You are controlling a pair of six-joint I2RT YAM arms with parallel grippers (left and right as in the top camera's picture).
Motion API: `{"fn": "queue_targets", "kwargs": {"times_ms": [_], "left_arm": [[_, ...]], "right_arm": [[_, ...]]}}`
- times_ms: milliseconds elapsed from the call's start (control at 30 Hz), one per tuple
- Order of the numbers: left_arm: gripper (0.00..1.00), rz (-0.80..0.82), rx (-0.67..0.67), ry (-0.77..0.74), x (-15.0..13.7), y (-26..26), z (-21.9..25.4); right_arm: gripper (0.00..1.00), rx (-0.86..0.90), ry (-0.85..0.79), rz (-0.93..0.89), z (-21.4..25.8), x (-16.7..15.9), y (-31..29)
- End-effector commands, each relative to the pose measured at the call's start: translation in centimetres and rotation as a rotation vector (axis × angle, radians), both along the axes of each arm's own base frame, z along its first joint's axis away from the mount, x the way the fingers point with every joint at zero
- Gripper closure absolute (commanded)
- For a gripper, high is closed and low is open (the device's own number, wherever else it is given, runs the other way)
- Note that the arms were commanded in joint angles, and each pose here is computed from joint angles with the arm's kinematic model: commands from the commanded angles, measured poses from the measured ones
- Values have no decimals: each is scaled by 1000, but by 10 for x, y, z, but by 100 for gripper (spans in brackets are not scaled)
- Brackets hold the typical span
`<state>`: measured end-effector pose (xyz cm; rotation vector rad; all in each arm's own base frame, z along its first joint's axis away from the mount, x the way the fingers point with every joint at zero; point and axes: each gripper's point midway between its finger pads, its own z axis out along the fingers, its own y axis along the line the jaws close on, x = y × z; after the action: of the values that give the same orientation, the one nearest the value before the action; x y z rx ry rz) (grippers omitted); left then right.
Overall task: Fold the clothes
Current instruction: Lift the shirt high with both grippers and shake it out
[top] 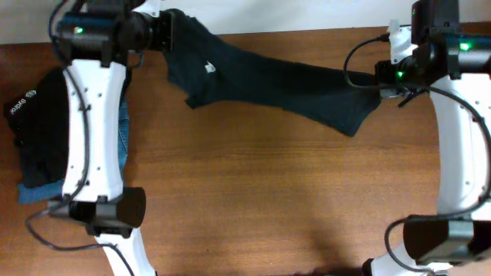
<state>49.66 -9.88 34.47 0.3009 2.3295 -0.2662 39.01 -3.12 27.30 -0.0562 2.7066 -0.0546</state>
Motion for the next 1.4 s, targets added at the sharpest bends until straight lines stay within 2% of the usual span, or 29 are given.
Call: {"fn": "queue_targets", "kwargs": {"times_ms": [0,233,267,433,533,667,867,1100,1233,1367], "left_arm": [[98,-3,7,-97,-22,6,44],[98,-9,3,-202,-78,13,102],[98,-8,-1,-236,-95,16,118],[98,6,-8,-355,-138,24,162],[98,6,-16,-414,-155,26,180],[98,7,-19,-436,-159,27,186],[100,9,-8,-368,-132,24,163],[100,6,14,-203,-68,15,98],[100,10,28,-138,-10,9,47],[100,21,27,-193,61,3,9]], "right_arm": [[96,21,-130,-23,46,-19,3],[96,11,-268,-19,96,-60,7],[96,7,-315,-19,110,-71,8],[96,-20,-466,-29,151,-101,7],[96,-42,-565,-40,175,-110,5],[96,-48,-639,-42,191,-107,4],[96,-43,-555,-42,167,-72,1],[96,-29,-343,-41,94,-5,-5],[96,-27,-266,-38,44,48,-10],[96,-25,-315,-36,11,109,-14]]}}
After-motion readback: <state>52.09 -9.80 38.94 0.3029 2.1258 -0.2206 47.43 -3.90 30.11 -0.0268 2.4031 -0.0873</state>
